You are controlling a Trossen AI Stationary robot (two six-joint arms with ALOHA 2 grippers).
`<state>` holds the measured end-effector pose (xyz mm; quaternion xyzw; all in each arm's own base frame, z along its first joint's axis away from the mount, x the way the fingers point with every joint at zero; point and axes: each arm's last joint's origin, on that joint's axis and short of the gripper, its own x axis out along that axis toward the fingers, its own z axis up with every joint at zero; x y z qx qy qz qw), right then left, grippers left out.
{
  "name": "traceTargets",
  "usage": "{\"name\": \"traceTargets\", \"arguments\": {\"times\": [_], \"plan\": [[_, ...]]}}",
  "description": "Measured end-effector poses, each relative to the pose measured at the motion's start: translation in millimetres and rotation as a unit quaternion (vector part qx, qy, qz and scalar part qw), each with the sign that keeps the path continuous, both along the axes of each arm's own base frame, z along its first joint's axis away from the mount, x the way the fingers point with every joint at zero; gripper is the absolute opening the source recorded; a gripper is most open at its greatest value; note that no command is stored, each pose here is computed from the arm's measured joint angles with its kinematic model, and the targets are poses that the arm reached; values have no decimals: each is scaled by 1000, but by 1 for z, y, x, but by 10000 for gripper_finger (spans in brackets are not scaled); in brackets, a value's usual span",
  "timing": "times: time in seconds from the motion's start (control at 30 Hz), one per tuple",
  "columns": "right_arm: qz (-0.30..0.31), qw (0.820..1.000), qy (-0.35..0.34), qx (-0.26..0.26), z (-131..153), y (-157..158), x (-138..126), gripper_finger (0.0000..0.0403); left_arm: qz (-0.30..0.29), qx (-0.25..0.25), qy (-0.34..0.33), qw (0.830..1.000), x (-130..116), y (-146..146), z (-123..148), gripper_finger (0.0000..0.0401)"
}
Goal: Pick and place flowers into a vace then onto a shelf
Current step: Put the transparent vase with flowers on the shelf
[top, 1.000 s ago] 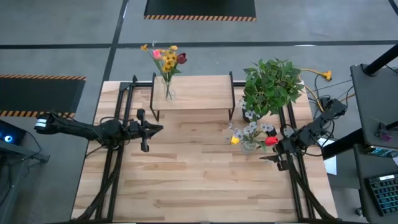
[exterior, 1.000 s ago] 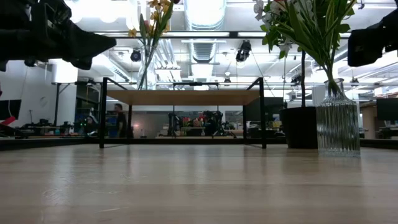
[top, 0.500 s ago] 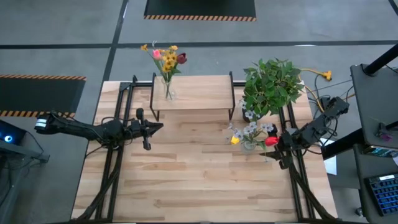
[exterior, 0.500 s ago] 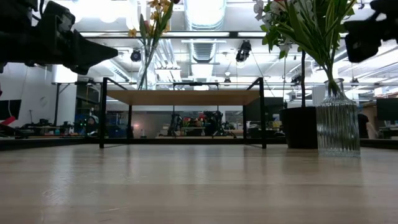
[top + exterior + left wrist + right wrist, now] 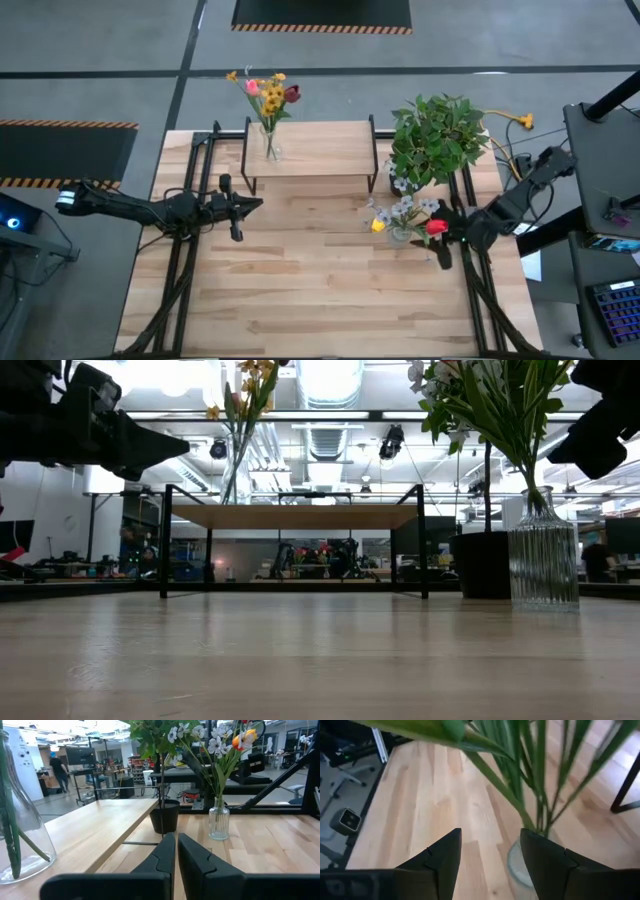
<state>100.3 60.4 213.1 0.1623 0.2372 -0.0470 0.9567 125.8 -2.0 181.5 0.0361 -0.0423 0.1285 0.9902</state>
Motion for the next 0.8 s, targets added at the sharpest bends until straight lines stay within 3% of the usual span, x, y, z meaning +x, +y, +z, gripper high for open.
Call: {"name": "traceTargets", "arguments": {"times": [0.57, 0.8], "plan": [[-78, 987, 138, 3, -14, 17, 21, 193, 0, 0, 2, 1000, 0, 0, 0, 3], [-112, 983, 139, -52, -24, 20, 27, 194, 0, 1, 11, 1000, 1, 0, -3, 3]]}}
